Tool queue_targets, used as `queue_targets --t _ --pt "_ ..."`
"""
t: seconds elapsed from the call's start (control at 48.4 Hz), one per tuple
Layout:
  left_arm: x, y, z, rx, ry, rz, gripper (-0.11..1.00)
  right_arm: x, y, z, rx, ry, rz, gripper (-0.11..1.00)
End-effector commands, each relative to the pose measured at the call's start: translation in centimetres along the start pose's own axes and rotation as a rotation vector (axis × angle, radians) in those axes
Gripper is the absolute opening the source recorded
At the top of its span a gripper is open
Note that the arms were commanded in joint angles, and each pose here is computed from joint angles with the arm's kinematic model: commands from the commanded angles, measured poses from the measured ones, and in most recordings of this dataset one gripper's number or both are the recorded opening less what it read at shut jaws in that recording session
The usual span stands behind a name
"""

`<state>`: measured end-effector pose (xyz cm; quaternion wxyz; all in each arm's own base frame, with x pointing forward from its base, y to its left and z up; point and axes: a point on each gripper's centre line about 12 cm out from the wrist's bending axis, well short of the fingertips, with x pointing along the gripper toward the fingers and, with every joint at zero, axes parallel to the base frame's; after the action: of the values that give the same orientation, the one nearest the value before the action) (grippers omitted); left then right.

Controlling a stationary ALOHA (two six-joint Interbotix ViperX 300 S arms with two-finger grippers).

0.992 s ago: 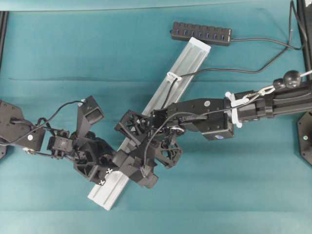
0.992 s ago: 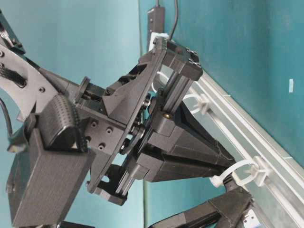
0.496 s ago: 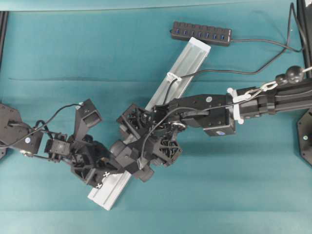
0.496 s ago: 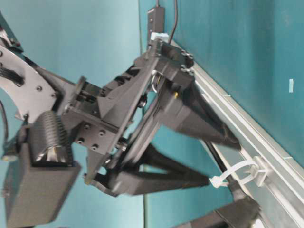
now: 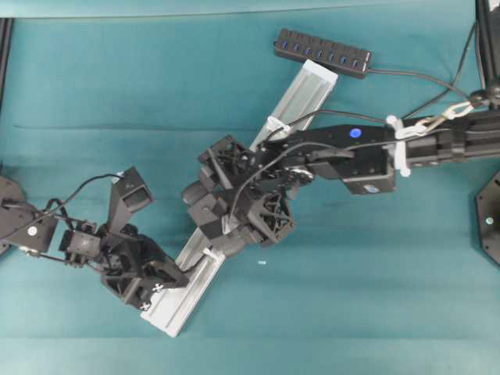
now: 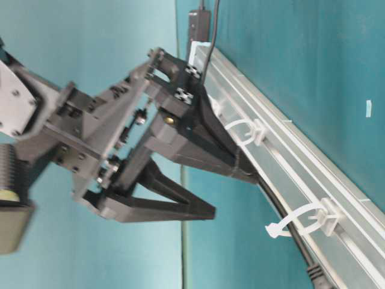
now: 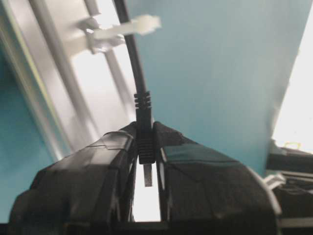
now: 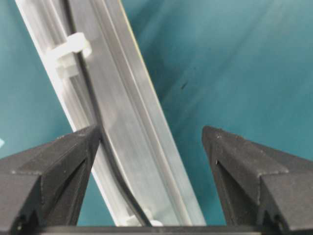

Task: Pass the USB cable through three rings with both arms.

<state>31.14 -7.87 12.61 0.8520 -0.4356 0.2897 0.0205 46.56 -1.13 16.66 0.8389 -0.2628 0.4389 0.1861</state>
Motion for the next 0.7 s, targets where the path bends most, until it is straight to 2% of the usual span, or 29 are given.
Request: queue_targets --t 0.0,0.103,0.269,0.331,0.517,0.6,0.682 --pt "-0.5 -1.4 0.0 0.002 -0.005 -0.047 0.1 -1.1 -0.6 0.7 0.028 -0.036 -0.033 0.87" --pt "-1.1 -2.0 0.2 -0.024 -0.014 -0.068 0.1 -1.7 -0.7 1.5 0.082 -0.069 -0.048 0.87" --pt "-1.9 -2.6 0.6 -0.027 -0.023 -0.086 0.1 -4.5 -2.2 4.1 0.259 -0.181 -0.07 0.87" --pt "-2.1 -2.7 0.7 -0.03 -0.022 -0.085 0.1 -5.3 -2.9 4.8 0.3 -0.217 -0.081 0.87" --pt "-3.2 -3.5 1.1 -0.031 -0.024 -0.091 0.1 -6.1 -2.8 5.7 0.318 -0.257 -0.094 0.87" --pt "-3.8 -3.4 1.0 -0.029 -0.013 -0.069 0.1 -6.2 -2.5 5.6 0.323 -0.257 -0.09 0.87" --pt "-4.5 -3.4 1.0 -0.03 0.003 -0.041 0.1 -7.1 -2.8 5.5 0.359 -0.27 -0.097 0.87"
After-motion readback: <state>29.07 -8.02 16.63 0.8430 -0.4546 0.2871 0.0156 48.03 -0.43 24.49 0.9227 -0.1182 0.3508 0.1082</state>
